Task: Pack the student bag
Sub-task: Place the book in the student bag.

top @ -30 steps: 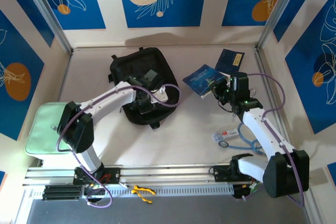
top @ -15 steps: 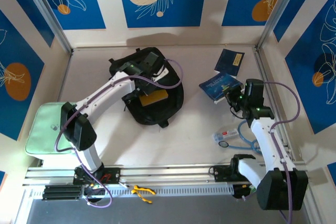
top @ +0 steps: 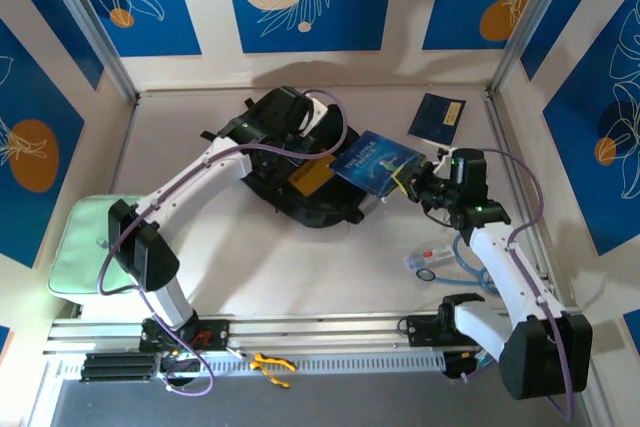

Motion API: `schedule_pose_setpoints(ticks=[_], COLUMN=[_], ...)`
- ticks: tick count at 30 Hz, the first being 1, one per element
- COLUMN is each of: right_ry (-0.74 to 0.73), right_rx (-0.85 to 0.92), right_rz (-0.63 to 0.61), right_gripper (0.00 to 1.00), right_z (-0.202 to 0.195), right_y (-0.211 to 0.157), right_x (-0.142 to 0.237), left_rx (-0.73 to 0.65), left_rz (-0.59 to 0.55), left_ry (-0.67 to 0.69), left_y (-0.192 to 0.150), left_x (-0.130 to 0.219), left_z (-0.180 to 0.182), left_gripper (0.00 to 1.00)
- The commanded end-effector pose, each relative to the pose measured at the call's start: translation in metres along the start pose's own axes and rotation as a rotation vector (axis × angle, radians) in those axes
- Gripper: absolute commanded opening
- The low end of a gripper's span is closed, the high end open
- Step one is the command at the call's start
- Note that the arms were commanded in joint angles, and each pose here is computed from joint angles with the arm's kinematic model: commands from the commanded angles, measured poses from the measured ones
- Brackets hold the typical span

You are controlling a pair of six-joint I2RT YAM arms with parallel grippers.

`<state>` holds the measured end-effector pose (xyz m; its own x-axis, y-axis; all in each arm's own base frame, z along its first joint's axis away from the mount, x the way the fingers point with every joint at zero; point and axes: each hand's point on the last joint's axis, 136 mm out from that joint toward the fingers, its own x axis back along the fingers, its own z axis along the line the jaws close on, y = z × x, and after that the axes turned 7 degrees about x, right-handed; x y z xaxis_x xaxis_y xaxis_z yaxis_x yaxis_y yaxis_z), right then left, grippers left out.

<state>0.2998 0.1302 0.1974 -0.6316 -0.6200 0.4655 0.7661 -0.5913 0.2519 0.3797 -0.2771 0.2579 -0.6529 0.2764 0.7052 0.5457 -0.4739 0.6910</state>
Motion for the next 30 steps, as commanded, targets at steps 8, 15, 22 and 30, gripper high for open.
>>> schedule_pose_setpoints(ticks=[8,15,22,30], right_ry=[0.083,0.029,-0.127,-0.163], right_rx=[0.024,0.000,-0.054,-0.077], right_rz=[0.097,0.122,0.104,0.132], right_gripper=[0.00,0.00,0.00,0.14], right_z=[0.038,0.037,0.012,0.009], right_y=[-0.013,-0.019,-0.029,-0.040], right_x=[-0.055,-0.118,-0.182,-0.233], left_rx=[0.012,0.018,0.033,0.041], left_rz=[-0.116,-0.098,-0.085,-0.075], left_ry=[-0.177,-0.205,-0.179,-0.160], left_y=[0.022,0.015,0.011,0.009], left_x=[0.027,0.025,0.024,0.023], left_z=[-0.026,-0.032,-0.028,-0.024], left_gripper=[0.00,0.00,0.00,0.00])
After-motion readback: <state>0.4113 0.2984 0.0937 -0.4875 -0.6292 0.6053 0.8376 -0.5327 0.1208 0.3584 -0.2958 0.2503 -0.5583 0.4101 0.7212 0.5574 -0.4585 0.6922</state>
